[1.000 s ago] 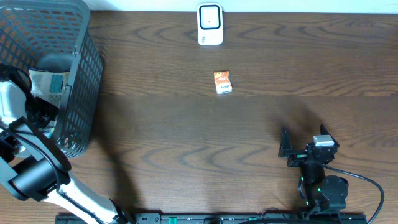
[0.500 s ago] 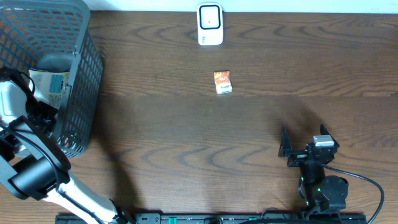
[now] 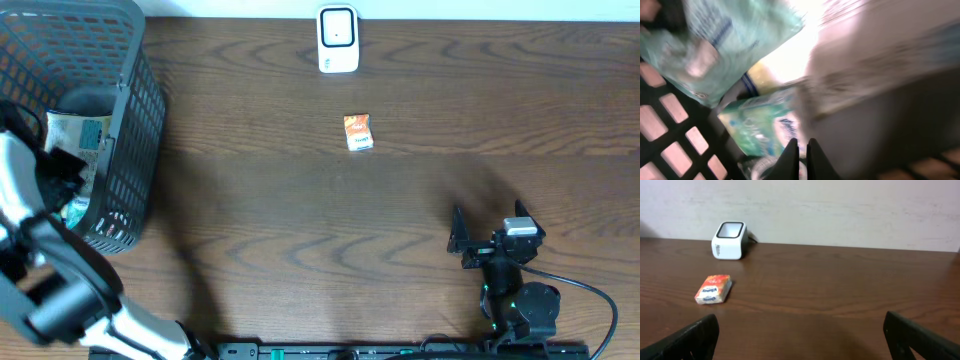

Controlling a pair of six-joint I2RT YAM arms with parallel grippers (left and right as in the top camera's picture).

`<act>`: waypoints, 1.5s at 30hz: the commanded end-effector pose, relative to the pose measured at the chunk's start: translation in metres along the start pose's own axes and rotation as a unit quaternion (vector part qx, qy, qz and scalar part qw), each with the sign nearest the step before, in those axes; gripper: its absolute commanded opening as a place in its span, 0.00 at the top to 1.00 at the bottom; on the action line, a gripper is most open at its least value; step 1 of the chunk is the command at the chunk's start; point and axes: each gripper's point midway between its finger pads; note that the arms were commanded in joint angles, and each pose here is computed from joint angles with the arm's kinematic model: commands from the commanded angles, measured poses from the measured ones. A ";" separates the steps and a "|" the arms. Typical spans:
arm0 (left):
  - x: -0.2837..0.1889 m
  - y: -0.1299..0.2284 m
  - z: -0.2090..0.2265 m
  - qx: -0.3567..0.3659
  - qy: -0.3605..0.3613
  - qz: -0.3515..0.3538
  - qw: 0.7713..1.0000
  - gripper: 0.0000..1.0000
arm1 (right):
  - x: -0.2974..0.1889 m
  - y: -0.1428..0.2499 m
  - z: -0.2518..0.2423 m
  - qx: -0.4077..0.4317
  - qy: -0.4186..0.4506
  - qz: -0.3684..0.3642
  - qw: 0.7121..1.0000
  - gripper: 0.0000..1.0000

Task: Scan the item barcode
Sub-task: 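Reach the left gripper into the basket toward the white bag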

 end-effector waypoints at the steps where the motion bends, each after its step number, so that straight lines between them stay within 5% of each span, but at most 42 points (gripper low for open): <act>1: -0.075 -0.015 -0.021 -0.002 0.091 -0.094 0.991 0.93 | 0.000 0.000 -0.001 0.000 0.002 0.000 1.000 0.01; 10: -0.193 -0.020 -0.019 0.003 0.161 -0.266 0.950 0.90 | 0.000 0.000 -0.001 0.000 0.002 0.000 1.000 0.01; 13: -0.195 -0.014 -0.016 0.014 0.154 -0.266 0.952 0.47 | 0.000 0.000 -0.001 0.000 0.002 0.000 1.000 0.01; 15: -0.189 -0.011 -0.015 0.036 0.144 -0.256 0.955 0.33 | 0.000 0.000 -0.001 0.000 0.002 0.000 1.000 0.01; 22: -0.154 -0.010 -0.014 0.108 0.103 -0.212 0.966 0.26 | 0.000 0.000 -0.001 0.000 0.002 0.000 1.000 0.01; 33: -0.097 -0.018 0.026 0.100 -0.039 -0.148 0.983 0.24 | 0.000 0.000 -0.001 0.000 0.002 0.000 1.000 0.01; 45: -0.052 0.002 0.034 0.172 -0.071 -0.057 0.981 0.24 | 0.000 0.000 -0.001 0.000 0.002 0.000 1.000 0.01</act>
Point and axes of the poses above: each gripper's point midway between its finger pads, its own x axis out along the fingers, its own z axis along the line the jaws close on, y = z × x, and after that the axes turned 4 degrees about x, right-handed
